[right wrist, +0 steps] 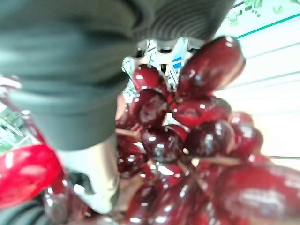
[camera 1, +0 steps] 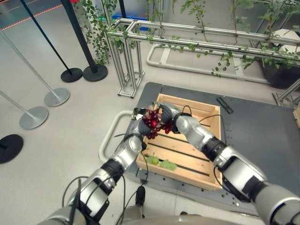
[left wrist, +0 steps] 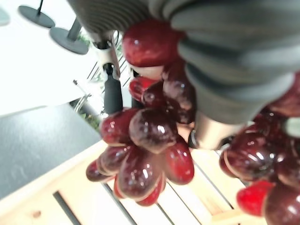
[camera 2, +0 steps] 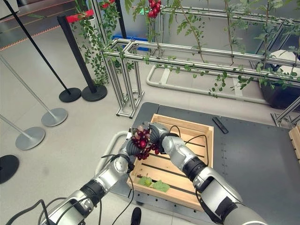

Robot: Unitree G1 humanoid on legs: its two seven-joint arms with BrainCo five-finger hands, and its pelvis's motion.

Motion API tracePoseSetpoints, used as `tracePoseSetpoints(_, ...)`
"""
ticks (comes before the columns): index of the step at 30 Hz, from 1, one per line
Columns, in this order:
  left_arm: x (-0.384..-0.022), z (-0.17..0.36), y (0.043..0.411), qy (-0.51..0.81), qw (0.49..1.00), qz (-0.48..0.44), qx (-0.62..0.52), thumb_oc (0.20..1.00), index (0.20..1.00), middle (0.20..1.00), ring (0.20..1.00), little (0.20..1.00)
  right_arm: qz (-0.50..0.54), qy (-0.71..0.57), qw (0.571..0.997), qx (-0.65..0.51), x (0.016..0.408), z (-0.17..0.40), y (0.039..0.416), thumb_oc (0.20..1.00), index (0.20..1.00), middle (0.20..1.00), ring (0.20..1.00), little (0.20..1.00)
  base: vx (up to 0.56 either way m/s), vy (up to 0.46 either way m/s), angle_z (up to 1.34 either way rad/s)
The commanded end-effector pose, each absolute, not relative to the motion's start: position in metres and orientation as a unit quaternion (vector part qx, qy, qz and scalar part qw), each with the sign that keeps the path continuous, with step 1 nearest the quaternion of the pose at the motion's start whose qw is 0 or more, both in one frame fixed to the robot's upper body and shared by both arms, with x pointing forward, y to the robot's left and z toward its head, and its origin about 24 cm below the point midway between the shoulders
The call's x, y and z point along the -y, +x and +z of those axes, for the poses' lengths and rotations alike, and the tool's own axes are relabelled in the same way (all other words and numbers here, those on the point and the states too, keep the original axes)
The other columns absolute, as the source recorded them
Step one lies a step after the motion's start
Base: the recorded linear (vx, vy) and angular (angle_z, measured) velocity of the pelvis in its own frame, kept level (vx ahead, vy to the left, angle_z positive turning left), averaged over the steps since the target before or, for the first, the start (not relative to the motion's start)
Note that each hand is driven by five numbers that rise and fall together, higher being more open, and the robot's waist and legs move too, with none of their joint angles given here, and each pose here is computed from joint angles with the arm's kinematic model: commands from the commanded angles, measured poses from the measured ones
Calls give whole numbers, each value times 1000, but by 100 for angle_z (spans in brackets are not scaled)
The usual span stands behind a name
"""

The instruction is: Pick up the fruits from the basket on one side to the basket on the other side

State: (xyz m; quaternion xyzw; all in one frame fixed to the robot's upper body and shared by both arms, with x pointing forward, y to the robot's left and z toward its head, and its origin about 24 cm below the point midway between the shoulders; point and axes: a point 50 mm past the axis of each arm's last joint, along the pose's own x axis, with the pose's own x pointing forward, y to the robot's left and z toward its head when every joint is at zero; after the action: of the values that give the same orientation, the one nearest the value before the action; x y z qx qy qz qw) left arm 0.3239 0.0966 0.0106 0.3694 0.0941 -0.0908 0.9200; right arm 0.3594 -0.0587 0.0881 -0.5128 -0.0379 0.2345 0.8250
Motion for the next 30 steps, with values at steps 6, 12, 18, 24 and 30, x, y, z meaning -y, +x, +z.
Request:
tracePoseSetpoints(6,-58,51,333,248,962,-115,-1,200,200,200,200,200,231,-389,869,204,24,172,357,1000,1000,1000,1000,1000,-2,53,-1)
tracePoseSetpoints(12,-72,41,325,164,980,-104,-32,200,200,200,200,200,174,-301,908,233,62,187,351,1000,1000,1000,1000,1000,4,57,-2)
tracePoseSetpoints(18,-86,34,318,118,988,-88,-51,200,200,200,200,200,109,-240,938,224,106,178,342,1000,1000,1000,1000,1000,12,25,-8)
tracePoseSetpoints(24,-112,27,309,83,992,-68,-60,200,200,200,200,200,52,-191,959,202,152,161,324,1000,1000,1000,1000,1000,15,-61,-1)
tracePoseSetpoints(30,-139,11,290,40,995,-27,-85,200,200,200,200,200,9,-96,981,169,185,131,293,1000,1000,1000,1000,1000,40,-169,5)
